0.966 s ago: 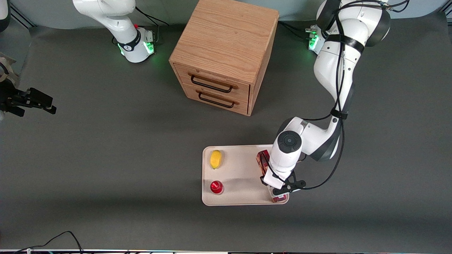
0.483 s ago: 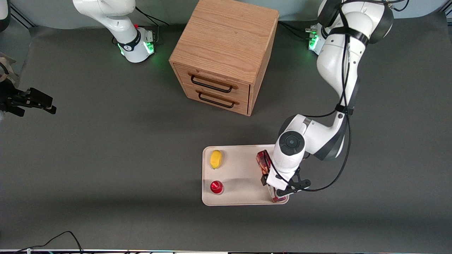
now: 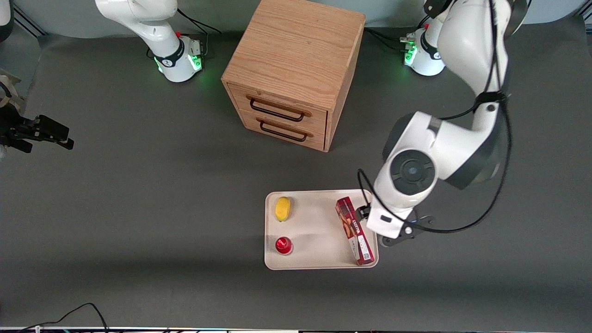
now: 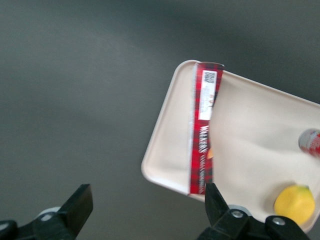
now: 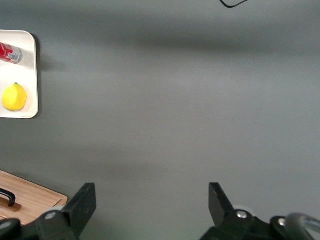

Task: Place red cookie box on tray

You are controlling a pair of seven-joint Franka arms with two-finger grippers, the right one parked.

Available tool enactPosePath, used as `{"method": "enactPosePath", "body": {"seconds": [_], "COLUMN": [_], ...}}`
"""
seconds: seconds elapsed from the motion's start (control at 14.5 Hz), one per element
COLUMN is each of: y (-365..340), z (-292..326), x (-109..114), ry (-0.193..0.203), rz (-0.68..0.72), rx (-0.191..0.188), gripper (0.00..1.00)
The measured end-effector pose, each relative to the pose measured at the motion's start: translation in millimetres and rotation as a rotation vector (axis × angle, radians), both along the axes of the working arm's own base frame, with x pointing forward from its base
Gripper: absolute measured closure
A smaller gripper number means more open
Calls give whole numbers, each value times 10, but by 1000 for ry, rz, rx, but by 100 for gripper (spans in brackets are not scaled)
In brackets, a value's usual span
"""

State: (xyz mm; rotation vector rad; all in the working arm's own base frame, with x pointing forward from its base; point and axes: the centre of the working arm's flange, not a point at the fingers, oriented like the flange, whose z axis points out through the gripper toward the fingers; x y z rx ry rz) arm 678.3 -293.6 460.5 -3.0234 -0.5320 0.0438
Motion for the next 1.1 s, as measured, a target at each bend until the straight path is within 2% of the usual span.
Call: {"method": "enactPosePath", "body": {"seconds": [0.21,0.34,0.48,0.69,0.9,1.1], "y": [747,1287,1867,2646,3030,3032], "z": [568,671,693,832,1053,1172], "x": [-60,-160,-321,-693,-1036,-1104], "ry": [14,22,23,2,-18,-33], "rz": [-96,-164,-225,-294,-285,-285], "rx": [-5,-3,-11,-8,-15,-27], "gripper": [0,0,0,0,0,0]}}
